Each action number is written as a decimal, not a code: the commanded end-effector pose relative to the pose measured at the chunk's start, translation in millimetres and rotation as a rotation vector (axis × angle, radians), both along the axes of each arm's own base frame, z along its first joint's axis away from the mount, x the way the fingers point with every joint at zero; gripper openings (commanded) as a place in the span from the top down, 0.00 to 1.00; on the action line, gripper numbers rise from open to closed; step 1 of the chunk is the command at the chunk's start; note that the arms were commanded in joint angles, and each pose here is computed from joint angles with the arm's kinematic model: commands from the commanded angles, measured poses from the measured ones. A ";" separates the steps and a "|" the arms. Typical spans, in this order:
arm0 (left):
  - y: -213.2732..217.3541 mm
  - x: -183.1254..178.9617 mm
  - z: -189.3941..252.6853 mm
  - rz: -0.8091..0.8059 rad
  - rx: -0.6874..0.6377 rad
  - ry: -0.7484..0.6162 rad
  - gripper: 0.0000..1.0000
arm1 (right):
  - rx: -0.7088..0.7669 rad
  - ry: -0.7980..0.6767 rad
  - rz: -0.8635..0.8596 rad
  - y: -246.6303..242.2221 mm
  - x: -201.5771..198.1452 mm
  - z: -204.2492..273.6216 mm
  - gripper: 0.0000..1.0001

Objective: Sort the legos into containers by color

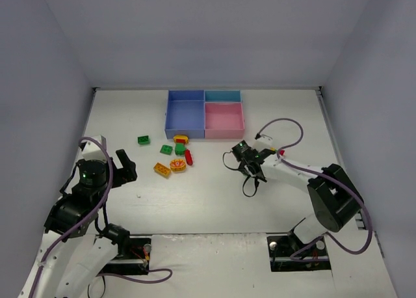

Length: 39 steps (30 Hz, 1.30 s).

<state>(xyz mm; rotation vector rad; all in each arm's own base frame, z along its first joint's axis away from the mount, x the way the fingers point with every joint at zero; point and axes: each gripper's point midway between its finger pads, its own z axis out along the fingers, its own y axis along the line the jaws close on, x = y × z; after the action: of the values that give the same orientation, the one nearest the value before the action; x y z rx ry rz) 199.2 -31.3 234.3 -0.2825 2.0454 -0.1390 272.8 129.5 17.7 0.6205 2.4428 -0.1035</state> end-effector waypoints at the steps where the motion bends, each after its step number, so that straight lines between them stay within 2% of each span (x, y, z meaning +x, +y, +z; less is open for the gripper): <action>1: -2.4 5.3 8.3 0.002 -0.010 -0.018 0.16 | 0.021 -0.188 0.124 35.3 44.6 73.3 1.00; 5: -6.8 7.7 0.2 -0.009 -0.012 0.016 0.17 | 0.012 -0.375 0.288 62.2 89.4 144.7 1.00; 7: -8.8 8.6 -3.8 -0.012 -0.015 0.034 0.16 | -0.016 -0.412 0.402 71.8 108.3 162.5 1.00; 10: -11.1 9.2 -8.0 -0.010 -0.027 0.051 0.16 | -0.001 -0.486 0.478 86.8 157.8 183.6 1.00; 12: -13.1 9.6 -8.6 -0.016 -0.034 0.058 0.16 | 0.004 -0.505 0.507 86.7 179.1 184.0 1.00; 13: -13.8 9.7 -8.3 -0.017 -0.036 0.059 0.16 | -0.007 -0.494 0.535 90.4 192.9 169.4 1.00; 15: -15.7 11.2 -10.1 -0.021 -0.038 0.072 0.16 | 0.017 -0.519 0.559 96.3 216.4 177.4 1.00; 16: -15.8 11.8 -10.9 -0.016 -0.041 0.077 0.16 | 0.001 -0.485 0.578 99.7 226.4 157.4 0.98; 18: -16.9 13.2 -15.2 -0.012 -0.039 0.102 0.17 | 0.003 -0.507 0.588 106.9 245.1 162.8 0.94; 19: -17.8 14.3 -15.8 -0.010 -0.043 0.107 0.16 | -0.001 -0.478 0.601 109.9 251.5 145.0 0.87; 20: -19.9 15.7 -17.6 -0.015 -0.045 0.121 0.16 | 0.004 -0.490 0.608 113.4 258.6 148.9 0.83; 21: -20.8 16.5 -17.8 -0.013 -0.047 0.127 0.17 | 0.009 -0.484 0.615 116.2 260.6 144.2 0.78; 22: -22.1 17.2 -17.9 -0.013 -0.055 0.131 0.16 | 0.021 -0.464 0.627 119.5 261.8 132.9 0.69; 24: -24.8 19.8 -18.3 -0.015 -0.061 0.142 0.16 | 0.035 -0.463 0.632 121.0 265.2 130.9 0.60; 25: -26.2 21.1 -18.3 -0.018 -0.065 0.143 0.16 | 0.040 -0.456 0.646 123.3 264.9 127.5 0.51; 28: -28.0 26.9 -20.9 -0.019 -0.057 0.150 0.16 | 0.025 -0.471 0.667 121.5 263.3 136.3 0.35; 36: -47.2 54.9 -25.1 -0.078 -0.053 0.168 0.17 | -0.007 -0.514 0.700 103.9 237.3 172.5 0.22; 38: -50.6 64.5 -24.4 -0.085 -0.042 0.168 0.17 | -0.017 -0.488 0.693 95.9 225.5 166.5 0.22; 39: -50.8 67.7 -23.5 -0.088 -0.033 0.167 0.17 | -0.021 -0.504 0.678 90.4 219.2 178.7 0.22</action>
<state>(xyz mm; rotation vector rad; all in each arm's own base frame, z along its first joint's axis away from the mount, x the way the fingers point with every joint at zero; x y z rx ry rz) 240.0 -69.7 176.0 -0.2685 2.3360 -0.1488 495.8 232.1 127.2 -0.2254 2.1692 0.2593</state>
